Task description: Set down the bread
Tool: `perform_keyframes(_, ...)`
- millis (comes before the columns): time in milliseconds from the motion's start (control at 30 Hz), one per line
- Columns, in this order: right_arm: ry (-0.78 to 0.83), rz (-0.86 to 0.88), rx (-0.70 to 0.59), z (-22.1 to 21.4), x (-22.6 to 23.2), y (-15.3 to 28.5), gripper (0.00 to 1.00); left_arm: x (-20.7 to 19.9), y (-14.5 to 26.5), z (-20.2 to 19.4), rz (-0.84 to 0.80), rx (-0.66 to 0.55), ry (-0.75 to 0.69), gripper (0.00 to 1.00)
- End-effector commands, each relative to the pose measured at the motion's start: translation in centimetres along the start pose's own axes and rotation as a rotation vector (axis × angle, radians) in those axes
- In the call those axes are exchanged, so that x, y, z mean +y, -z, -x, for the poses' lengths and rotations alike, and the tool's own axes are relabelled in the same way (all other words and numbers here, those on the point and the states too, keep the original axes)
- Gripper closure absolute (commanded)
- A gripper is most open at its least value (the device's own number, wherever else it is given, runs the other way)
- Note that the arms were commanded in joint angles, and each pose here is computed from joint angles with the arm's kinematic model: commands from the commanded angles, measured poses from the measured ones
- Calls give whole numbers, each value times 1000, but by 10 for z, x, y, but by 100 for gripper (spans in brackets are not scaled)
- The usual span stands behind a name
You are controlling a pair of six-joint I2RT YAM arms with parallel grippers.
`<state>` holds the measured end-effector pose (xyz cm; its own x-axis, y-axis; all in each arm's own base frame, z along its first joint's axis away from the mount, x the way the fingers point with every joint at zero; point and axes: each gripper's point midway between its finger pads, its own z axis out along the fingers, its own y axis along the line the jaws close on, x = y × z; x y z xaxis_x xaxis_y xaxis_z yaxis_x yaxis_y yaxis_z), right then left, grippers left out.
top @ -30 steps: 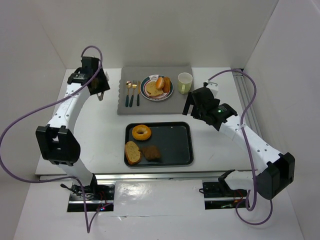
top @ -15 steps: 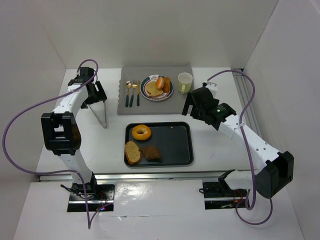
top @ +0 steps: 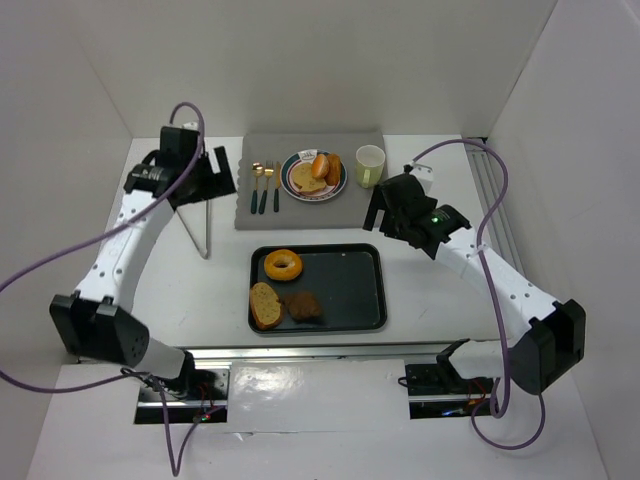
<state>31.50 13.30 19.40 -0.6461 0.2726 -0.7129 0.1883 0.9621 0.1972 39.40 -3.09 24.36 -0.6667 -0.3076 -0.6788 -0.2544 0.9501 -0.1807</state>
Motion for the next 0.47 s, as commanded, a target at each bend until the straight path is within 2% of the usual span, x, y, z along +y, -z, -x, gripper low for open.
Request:
perform_keyframes(0, -24, -9, -37, 16, 3, 3, 0, -32, 20, -46, -160, 65, -59, 2)
perform_keyframes(100, -42, -5, -59, 19, -1, 10, 0, -47, 26, -62, -236, 74, -65, 2)
perform_keyframes(200, -38, -11, -52, 13, -5, 10, 0, -51, 26, -70, -244, 92, -92, 2)
perform_keyframes(433, -51, -15, -65, 16, -6, 12, 0, -54, 28, -57, -238, 82, -136, 5)
